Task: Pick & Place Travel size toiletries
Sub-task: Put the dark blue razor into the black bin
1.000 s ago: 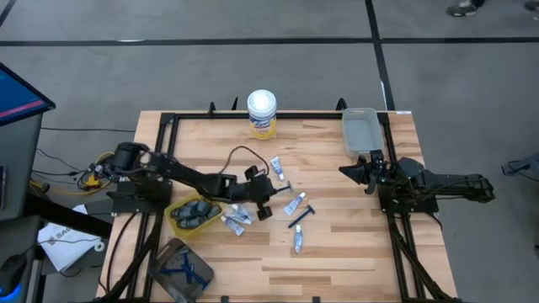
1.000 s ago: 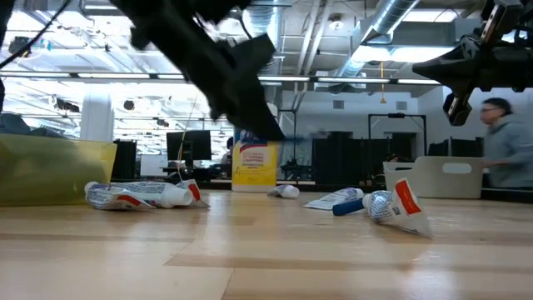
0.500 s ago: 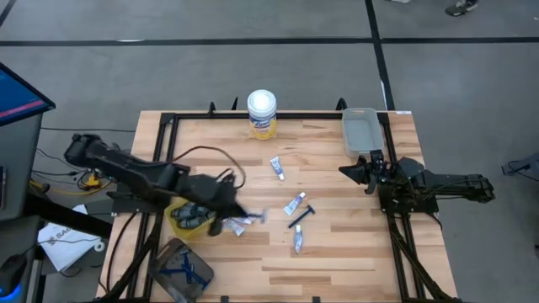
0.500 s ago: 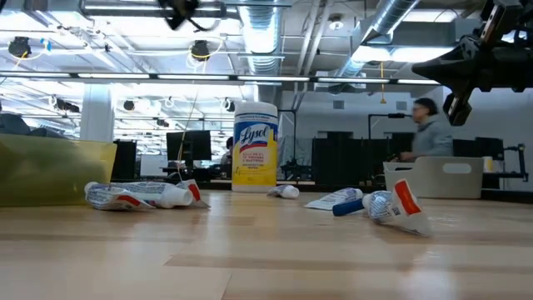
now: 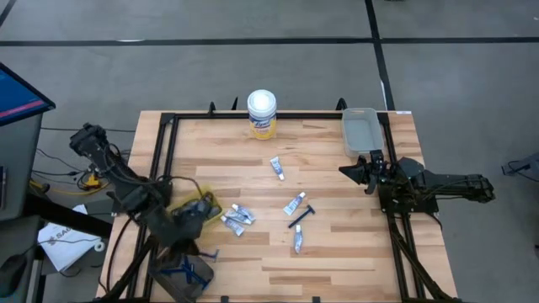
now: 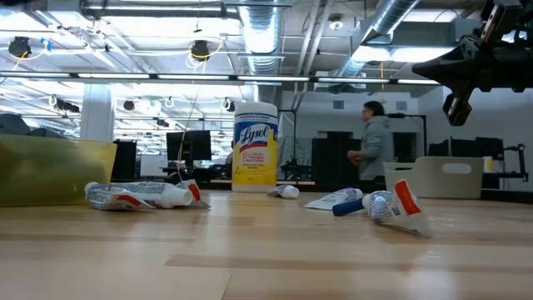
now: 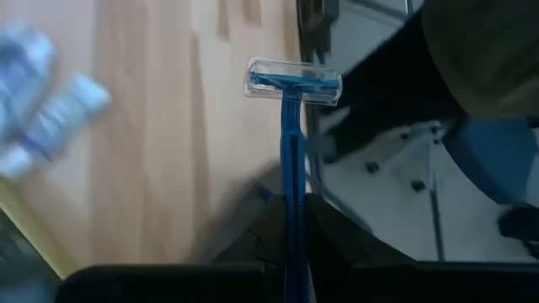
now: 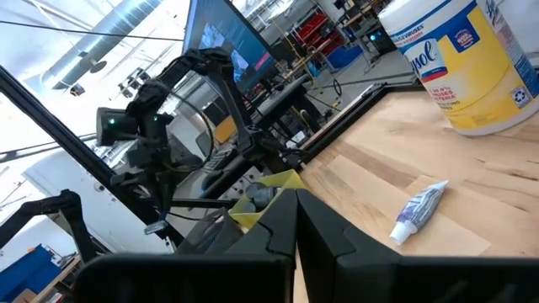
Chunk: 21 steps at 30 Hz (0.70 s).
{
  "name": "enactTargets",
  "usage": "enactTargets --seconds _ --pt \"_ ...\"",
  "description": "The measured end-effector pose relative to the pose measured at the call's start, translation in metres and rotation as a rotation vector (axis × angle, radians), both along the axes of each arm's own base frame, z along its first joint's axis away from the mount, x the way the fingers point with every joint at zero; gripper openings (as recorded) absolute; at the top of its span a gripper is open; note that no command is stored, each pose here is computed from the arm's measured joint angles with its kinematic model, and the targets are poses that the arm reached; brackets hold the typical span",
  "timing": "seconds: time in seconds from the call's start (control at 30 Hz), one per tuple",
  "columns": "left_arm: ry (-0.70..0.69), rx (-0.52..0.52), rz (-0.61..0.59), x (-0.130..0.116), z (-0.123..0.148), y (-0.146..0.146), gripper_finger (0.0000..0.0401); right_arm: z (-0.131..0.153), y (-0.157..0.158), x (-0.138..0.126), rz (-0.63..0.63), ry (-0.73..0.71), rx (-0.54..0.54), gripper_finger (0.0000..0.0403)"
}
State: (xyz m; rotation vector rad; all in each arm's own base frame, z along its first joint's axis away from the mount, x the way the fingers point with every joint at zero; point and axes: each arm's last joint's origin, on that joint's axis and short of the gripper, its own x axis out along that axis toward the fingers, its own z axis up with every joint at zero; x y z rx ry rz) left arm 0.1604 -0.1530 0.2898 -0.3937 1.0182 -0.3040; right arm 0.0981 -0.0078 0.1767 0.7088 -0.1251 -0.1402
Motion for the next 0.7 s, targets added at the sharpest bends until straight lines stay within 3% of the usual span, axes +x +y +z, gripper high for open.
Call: enactTargets --seconds 0.43,0.7 --pt "0.313 -0.130 -0.047 -0.048 -0.030 -0.032 0.0019 0.000 0.000 0.000 0.000 0.000 0.000 0.0000" --pt "0.361 -0.129 -0.080 -0.055 -0.050 -0.033 0.0025 0.000 0.000 0.000 0.000 0.000 0.000 0.0000"
